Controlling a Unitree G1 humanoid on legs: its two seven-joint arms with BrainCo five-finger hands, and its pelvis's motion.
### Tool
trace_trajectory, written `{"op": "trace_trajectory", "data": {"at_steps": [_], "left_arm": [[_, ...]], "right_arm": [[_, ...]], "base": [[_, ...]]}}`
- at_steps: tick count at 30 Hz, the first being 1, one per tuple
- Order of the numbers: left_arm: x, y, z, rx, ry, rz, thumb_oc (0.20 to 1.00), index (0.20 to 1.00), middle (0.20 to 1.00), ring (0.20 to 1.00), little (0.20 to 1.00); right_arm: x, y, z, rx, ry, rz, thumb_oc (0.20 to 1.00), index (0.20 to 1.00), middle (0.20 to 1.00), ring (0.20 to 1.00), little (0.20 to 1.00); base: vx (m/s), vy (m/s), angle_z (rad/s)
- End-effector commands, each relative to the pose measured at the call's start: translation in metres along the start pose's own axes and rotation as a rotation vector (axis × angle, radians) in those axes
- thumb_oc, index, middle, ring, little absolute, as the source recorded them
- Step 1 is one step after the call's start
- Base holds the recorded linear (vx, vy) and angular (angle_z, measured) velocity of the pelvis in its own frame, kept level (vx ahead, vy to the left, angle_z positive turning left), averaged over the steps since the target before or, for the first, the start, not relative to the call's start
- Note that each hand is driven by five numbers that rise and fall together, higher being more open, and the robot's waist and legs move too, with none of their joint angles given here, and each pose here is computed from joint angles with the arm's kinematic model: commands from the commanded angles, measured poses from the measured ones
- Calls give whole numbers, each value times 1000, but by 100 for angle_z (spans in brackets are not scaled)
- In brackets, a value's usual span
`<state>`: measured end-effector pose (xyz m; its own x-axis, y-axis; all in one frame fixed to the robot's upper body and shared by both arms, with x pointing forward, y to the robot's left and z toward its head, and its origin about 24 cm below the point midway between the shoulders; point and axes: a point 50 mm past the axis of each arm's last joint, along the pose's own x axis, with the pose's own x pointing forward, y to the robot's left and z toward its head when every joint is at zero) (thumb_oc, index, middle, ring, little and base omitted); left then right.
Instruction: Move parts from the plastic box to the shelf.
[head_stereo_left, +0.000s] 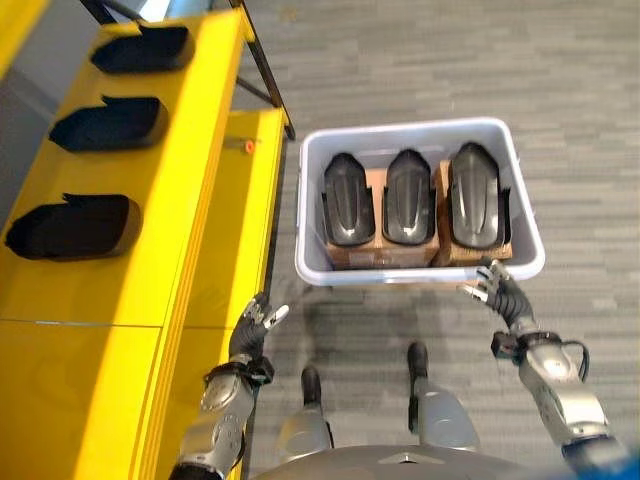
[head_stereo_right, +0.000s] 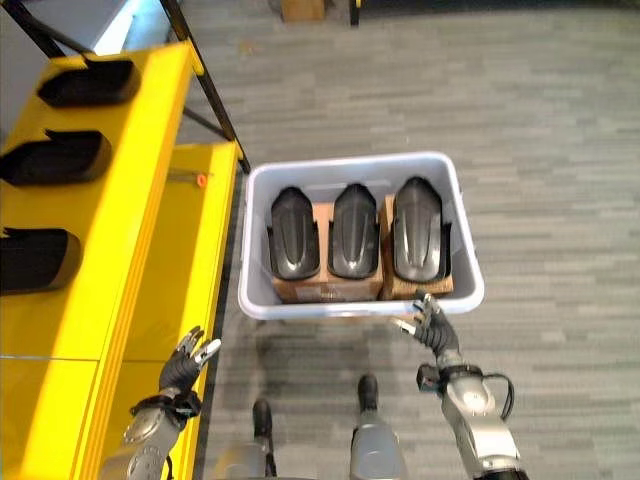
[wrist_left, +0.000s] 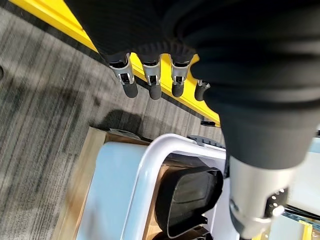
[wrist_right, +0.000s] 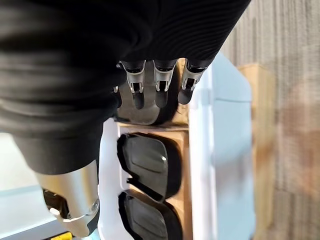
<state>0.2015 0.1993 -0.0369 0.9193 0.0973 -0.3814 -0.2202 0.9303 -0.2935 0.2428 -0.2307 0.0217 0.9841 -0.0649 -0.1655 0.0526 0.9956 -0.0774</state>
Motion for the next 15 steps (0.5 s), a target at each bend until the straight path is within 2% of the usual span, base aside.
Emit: {"op": "trace_trajectory", "data": {"at_steps": [1, 6, 15], "left_arm": [[-3, 15, 22, 0, -127, 66, 1000, 1000, 1000, 1000, 1000], [-3, 10, 24, -26, -143, 54, 1000, 1000, 1000, 1000, 1000], [-4, 6, 21, -22, -125, 23, 1000, 1000, 1000, 1000, 1000]], "right_arm": [[-4, 6, 19, -19, -124, 9, 1000, 1000, 1000, 1000, 1000], [0, 14, 38, -46, -205, 49, 1000, 1000, 1000, 1000, 1000], [-5, 18, 61, -53, -323, 76, 1000, 1000, 1000, 1000, 1000]], "base": [[-15, -9, -20], [10, -94, -29], [20, -241, -6]]}}
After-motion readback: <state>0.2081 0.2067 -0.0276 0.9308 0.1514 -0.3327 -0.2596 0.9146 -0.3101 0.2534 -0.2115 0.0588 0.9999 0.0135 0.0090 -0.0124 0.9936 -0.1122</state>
